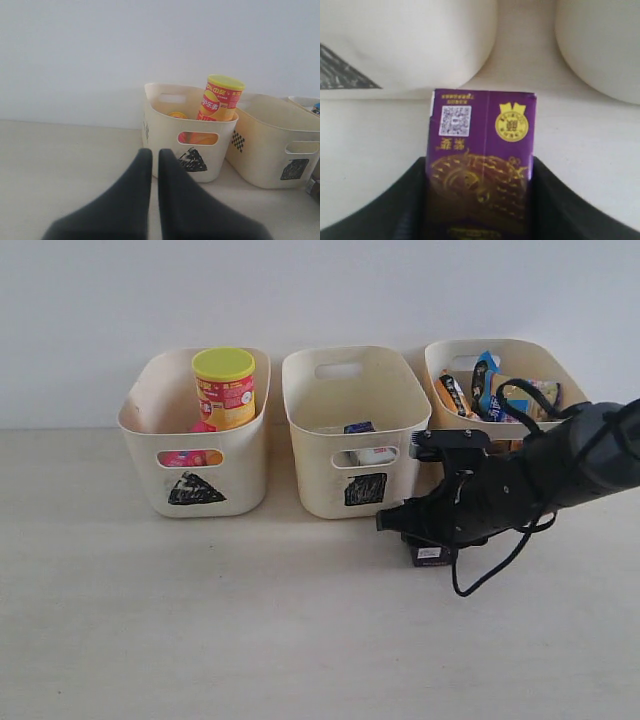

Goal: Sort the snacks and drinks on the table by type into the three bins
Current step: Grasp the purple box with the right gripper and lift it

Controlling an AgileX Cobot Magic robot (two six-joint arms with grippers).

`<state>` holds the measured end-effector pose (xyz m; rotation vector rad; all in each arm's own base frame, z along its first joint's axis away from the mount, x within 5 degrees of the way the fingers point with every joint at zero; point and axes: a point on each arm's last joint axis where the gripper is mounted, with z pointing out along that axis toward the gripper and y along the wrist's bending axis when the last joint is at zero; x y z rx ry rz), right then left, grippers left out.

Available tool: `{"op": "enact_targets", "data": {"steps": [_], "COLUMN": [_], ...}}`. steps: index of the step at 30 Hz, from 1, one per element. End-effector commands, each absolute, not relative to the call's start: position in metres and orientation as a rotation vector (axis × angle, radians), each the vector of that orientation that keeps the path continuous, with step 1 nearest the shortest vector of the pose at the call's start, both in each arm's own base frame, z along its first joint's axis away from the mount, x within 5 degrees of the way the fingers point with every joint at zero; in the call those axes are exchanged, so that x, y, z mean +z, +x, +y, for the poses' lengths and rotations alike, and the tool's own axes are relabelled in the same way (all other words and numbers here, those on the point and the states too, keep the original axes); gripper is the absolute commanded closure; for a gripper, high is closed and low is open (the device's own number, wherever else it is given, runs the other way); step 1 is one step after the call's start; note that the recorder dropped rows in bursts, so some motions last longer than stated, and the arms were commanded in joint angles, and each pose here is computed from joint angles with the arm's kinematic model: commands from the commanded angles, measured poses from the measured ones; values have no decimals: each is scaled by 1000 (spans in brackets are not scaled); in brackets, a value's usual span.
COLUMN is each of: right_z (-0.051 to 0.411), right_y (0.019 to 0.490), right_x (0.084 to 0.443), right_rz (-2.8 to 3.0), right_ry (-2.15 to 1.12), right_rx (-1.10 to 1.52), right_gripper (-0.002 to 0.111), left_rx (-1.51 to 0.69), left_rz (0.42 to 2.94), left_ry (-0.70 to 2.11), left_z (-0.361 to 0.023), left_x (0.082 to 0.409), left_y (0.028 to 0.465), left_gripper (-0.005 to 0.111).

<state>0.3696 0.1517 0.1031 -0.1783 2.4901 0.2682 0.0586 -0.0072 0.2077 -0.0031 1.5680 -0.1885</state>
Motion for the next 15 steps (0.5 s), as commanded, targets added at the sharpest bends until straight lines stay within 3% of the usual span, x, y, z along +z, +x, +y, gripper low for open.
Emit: {"op": "enact_targets", "data": {"steps": [1,8,15], "right_z": [147,144,138], "right_y": [361,354,342], "right_x": [90,112,166], "right_rz": [2660,2697,2649], "right_ry": [-219,-300,-452], "right_rx": [189,148,113], "right_gripper": [107,107,107], "left_rx": [-198,-198,-198], "left_rz": [1566,1566,1566], "left_ry": [-14,-14,-14], "left_z": [-7,-7,-7], "left_x": [207,207,207], "left_y": [58,58,58], "left_gripper": [102,102,102]}}
